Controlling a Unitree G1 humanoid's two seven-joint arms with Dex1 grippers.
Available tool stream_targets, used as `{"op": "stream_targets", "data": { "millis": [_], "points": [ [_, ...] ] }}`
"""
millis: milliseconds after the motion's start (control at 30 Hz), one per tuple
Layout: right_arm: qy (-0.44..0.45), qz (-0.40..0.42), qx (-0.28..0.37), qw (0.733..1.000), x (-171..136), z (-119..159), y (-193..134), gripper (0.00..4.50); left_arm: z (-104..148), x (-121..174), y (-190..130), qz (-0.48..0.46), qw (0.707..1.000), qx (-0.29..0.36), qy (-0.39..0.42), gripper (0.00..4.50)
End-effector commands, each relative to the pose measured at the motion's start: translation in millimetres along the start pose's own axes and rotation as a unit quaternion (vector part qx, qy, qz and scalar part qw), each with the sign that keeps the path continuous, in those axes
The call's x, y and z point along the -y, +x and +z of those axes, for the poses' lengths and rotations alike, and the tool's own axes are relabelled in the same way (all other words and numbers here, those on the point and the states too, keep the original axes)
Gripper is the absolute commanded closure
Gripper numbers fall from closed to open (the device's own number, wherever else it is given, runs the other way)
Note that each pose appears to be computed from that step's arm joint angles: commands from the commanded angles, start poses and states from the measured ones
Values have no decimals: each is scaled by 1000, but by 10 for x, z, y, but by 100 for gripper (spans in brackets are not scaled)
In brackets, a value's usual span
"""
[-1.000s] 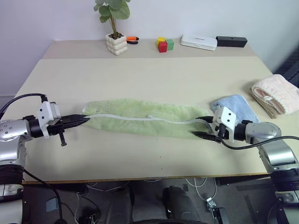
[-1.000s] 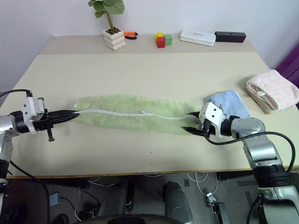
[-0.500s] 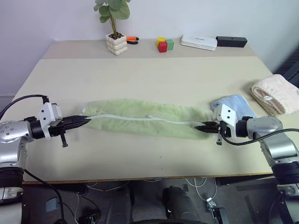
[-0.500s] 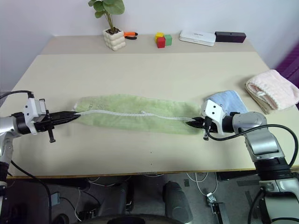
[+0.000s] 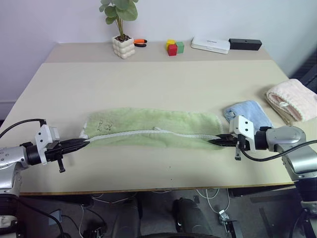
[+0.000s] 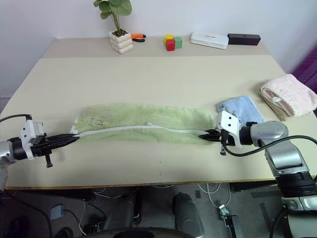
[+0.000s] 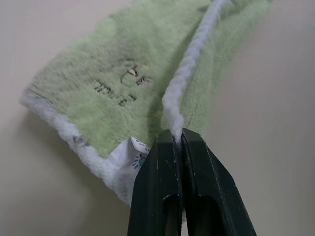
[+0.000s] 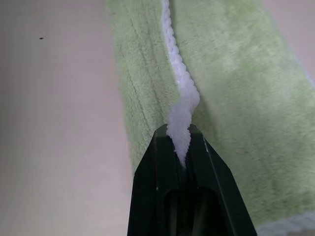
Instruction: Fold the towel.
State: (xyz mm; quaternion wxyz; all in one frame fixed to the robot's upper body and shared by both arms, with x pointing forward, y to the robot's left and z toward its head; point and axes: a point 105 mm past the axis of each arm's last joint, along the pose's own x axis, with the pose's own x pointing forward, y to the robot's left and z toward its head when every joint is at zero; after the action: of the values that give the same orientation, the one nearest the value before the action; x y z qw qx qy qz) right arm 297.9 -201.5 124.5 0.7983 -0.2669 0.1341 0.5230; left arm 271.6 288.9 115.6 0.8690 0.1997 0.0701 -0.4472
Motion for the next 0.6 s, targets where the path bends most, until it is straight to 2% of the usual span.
{"op": "stream_targets", "data": {
  "millis": [33,133,200,300,367,467,500,600],
  "points": [
    [-65,-79,26,994,363,246,-69,448,182,-216,70,30,999,27,27,450],
    [-118,-153,32,981,762,415,-46,448,372,-574,227,79,994,48,53,450],
    [-157,-187,38,969,996,575,-13,448,568,-929,308,154,983,56,87,450],
    [-195,-259,61,944,1371,895,-16,448,968,-1465,286,296,944,58,133,450],
    [-212,-344,79,911,1658,1187,-148,448,1310,-1720,181,371,913,65,158,450],
    [-242,-446,94,857,1907,1519,-423,448,1736,-1903,27,435,876,83,190,450],
    [-245,-458,105,848,1928,1593,-480,448,1829,-1925,-6,445,868,85,202,450],
    [-265,-453,146,839,1868,1721,-513,448,1936,-1868,-16,412,879,100,221,450]
  ]
}}
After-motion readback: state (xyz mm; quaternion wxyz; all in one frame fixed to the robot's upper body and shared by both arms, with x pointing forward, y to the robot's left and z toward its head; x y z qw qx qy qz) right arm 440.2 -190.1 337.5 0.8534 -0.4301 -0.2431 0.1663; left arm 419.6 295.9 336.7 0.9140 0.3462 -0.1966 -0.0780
